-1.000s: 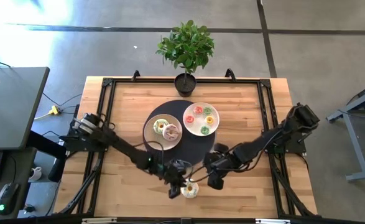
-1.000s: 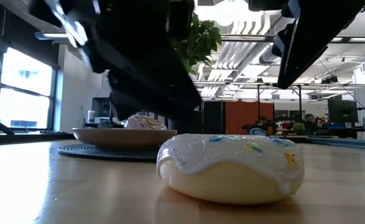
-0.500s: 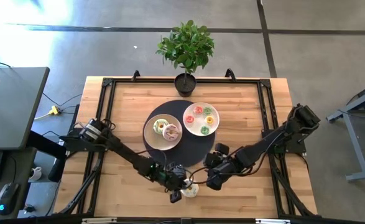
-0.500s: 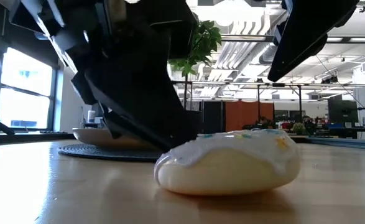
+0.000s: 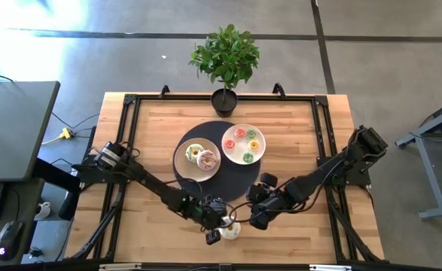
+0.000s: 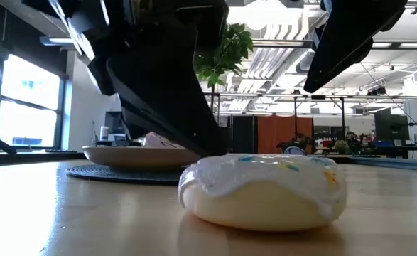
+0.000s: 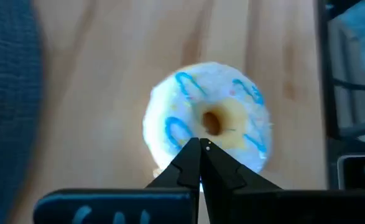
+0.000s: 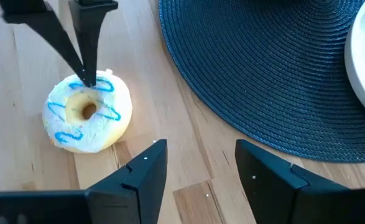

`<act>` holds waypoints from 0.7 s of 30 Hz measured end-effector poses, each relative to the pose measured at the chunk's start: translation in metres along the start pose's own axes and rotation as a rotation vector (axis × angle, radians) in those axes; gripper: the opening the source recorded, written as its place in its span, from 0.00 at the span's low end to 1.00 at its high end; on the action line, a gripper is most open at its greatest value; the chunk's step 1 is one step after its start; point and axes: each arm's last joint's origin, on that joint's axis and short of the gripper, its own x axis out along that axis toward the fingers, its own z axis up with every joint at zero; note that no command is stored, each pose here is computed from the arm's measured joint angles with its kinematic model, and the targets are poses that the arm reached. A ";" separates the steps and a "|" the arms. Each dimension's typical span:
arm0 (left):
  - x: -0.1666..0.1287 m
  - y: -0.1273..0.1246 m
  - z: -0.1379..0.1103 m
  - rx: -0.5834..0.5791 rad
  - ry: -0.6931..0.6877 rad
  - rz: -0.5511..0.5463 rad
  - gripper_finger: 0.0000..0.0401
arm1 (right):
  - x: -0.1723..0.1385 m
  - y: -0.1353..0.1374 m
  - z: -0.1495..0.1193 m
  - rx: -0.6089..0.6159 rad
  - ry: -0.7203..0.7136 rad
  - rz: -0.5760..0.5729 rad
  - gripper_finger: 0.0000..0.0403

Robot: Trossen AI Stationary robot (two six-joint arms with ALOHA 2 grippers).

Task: Pick & Place donuts
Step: Put the big white donut on the left white plate

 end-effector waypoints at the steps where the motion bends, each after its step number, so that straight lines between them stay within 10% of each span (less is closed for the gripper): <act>1: -0.003 0.000 0.002 0.011 -0.001 0.026 0.01 | 0.000 0.000 0.000 0.000 0.000 0.000 0.46; 21: -0.001 0.007 0.018 0.079 0.029 0.015 0.02 | 0.000 0.002 0.002 0.008 -0.019 0.013 0.46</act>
